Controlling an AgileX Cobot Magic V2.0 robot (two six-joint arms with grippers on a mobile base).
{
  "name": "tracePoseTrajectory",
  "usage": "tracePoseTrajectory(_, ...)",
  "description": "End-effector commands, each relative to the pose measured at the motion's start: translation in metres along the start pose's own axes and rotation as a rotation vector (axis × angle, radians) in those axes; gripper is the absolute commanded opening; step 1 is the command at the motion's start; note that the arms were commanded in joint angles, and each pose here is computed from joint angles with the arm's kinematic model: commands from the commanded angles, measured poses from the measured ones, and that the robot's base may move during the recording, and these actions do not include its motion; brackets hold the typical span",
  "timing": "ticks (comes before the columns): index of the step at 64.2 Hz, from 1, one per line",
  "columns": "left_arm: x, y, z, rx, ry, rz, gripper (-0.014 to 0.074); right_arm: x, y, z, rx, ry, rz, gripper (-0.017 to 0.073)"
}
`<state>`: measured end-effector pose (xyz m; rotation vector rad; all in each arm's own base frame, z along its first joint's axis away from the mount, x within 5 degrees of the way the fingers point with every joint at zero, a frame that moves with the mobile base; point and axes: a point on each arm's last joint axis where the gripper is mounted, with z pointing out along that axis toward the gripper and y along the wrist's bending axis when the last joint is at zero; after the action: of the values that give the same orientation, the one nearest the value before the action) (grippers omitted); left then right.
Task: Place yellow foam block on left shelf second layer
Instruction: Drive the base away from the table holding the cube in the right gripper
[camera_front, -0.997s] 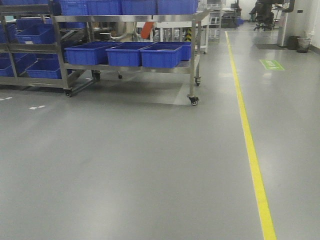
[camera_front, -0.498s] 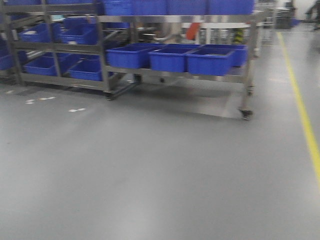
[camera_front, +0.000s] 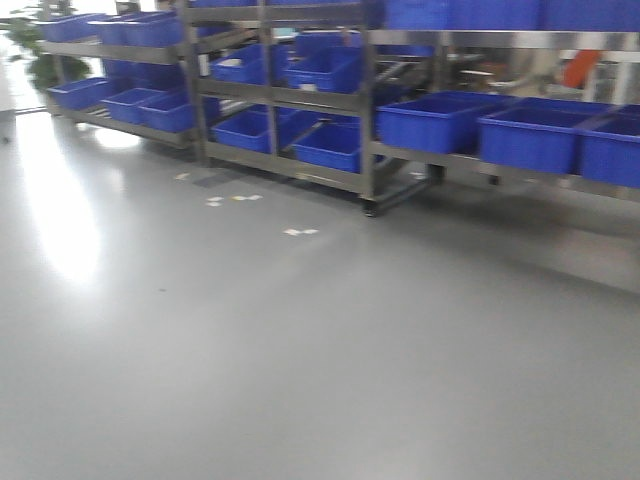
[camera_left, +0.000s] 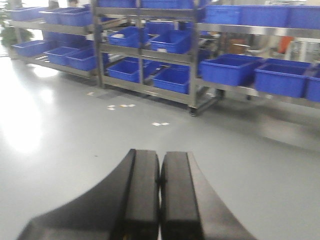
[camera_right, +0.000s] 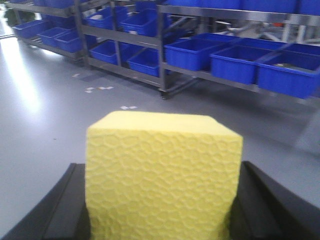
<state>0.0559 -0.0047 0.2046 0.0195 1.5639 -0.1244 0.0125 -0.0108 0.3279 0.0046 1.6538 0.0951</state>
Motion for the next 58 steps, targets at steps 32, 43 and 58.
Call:
tracePoseTrajectory(32, 0.0013, -0.0011, 0.0014, 0.017, -0.053, -0.011, 0.0136, -0.0152, 0.0017, 0.0001, -0.004, -0.09, -0.023, 0.0316)
tracePoseTrajectory(43, 0.0013, -0.0011, 0.0014, 0.017, -0.053, -0.011, 0.0136, -0.0152, 0.0017, 0.0001, -0.004, -0.09, -0.023, 0.0316)
tracePoseTrajectory(58, 0.0013, -0.0011, 0.0014, 0.017, -0.053, -0.011, 0.0136, -0.0152, 0.0017, 0.0001, -0.004, -0.09, -0.023, 0.0316)
